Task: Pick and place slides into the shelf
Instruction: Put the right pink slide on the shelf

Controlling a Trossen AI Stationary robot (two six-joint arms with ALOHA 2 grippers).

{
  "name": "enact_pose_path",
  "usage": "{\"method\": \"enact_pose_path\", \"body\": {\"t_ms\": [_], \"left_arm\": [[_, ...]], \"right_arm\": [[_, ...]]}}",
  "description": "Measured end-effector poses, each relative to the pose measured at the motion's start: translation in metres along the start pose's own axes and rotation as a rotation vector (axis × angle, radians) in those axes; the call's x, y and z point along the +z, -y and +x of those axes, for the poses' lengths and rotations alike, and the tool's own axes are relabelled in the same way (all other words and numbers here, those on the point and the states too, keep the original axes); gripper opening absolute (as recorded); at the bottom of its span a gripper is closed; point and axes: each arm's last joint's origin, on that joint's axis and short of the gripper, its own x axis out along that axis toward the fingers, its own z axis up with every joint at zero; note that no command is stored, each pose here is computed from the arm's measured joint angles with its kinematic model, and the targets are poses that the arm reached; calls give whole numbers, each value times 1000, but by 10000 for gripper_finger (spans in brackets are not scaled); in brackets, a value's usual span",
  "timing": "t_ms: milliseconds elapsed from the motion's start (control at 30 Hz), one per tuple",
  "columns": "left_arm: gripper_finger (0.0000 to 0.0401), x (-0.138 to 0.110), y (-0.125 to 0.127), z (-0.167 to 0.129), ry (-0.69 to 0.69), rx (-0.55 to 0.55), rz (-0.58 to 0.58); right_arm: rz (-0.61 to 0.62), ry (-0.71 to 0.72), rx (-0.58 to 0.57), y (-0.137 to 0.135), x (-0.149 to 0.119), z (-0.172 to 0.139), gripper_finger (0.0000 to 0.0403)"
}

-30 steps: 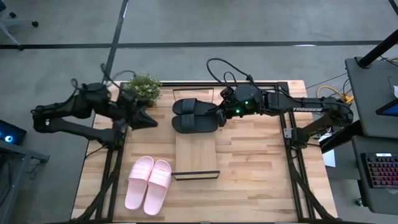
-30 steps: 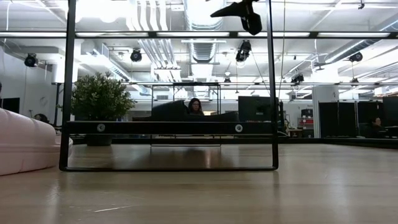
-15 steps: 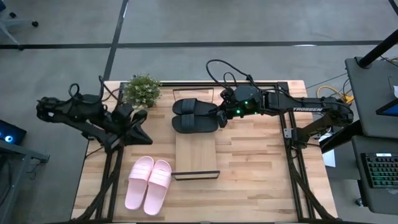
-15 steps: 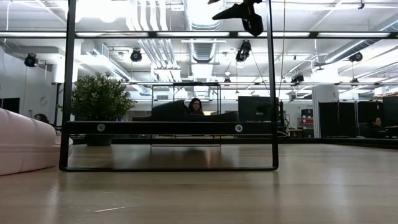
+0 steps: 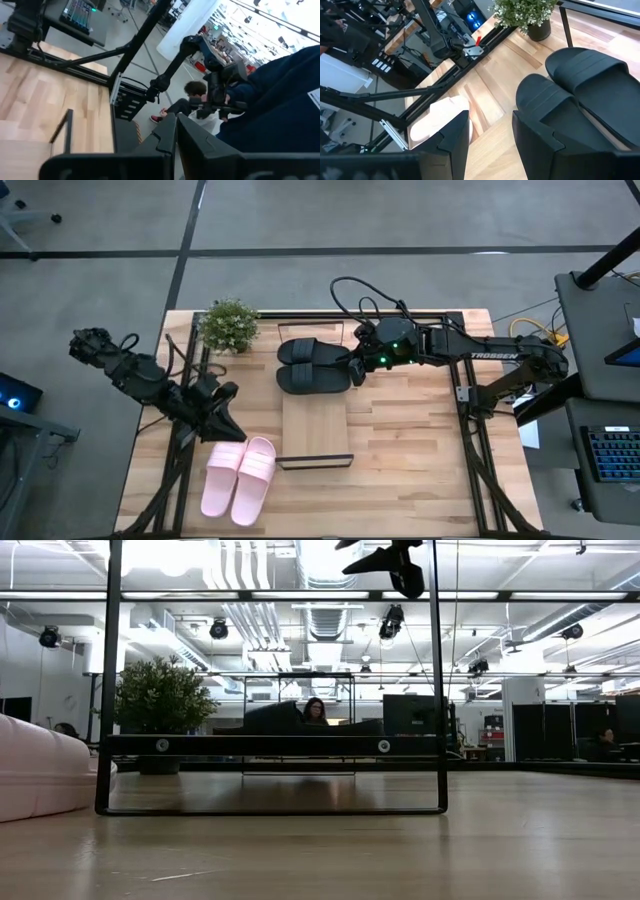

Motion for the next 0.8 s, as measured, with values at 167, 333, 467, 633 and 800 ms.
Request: {"method": "enact_pose_path", "body": {"t_ms": [167,333,467,633,800], "left_arm": [[0,-9,16,1,18,26,3],[0,-23,29,3,76,124,22],[0,-35,35,10,107,208,27],[0,-52,39,24,130,292,11],[0,-65,41,36,174,376,-8]], "right_arm": [[0,-3,-3,0,0,0,141],[-1,-4,-2,0,0,0,141],[-4,-3,-2,0,0,0,141],[-3,-17,16,0,-1,0,141],[-2,-21,22,0,-1,0,141]]}}
